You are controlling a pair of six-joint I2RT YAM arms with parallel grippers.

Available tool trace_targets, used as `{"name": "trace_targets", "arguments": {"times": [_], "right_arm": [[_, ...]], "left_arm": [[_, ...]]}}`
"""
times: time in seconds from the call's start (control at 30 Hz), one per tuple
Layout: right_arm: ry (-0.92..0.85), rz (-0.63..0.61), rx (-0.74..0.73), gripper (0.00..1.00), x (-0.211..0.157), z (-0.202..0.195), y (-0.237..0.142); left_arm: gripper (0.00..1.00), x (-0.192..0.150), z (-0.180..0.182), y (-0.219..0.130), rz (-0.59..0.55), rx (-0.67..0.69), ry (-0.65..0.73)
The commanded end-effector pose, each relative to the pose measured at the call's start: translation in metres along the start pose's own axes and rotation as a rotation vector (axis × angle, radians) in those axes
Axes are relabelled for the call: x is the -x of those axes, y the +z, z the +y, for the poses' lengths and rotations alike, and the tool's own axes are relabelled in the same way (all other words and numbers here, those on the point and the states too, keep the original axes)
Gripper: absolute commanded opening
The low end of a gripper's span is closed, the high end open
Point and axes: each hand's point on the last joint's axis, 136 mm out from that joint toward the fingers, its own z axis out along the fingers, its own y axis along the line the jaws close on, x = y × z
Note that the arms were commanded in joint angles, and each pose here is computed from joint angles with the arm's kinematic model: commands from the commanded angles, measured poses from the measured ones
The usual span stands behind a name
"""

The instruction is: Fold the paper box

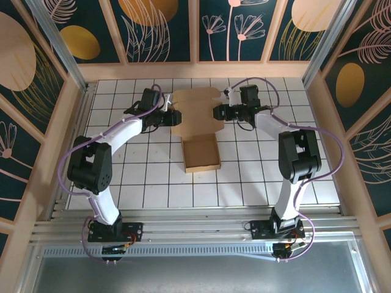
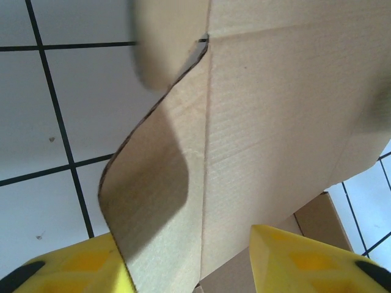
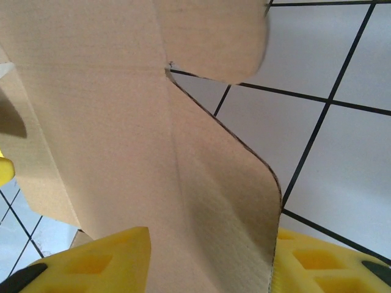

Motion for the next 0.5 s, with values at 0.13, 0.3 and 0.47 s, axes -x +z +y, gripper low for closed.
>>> {"name": "trace_targets", "arguments": {"times": [0.13,0.3,0.47], "right_arm": [[-0.015,-0.050,0.006,0.34,0.016,0.009,-0.004],[-0.013,-0.054,-0.019,0.24,0.015,0.019,-0.001],[-0.001,-0.069,-0.043,0.12,0.014,0.031,-0.001]], "left_arm": [[0.33,0.005,-0.002,-0.001,0.011,-0.002,0.035],[0.25,0.005,-0.010,0.000,0.015,-0.039,0.054],[0.24,0.003,-0.012,-0.001,0.005,-0.011,0.081]]}}
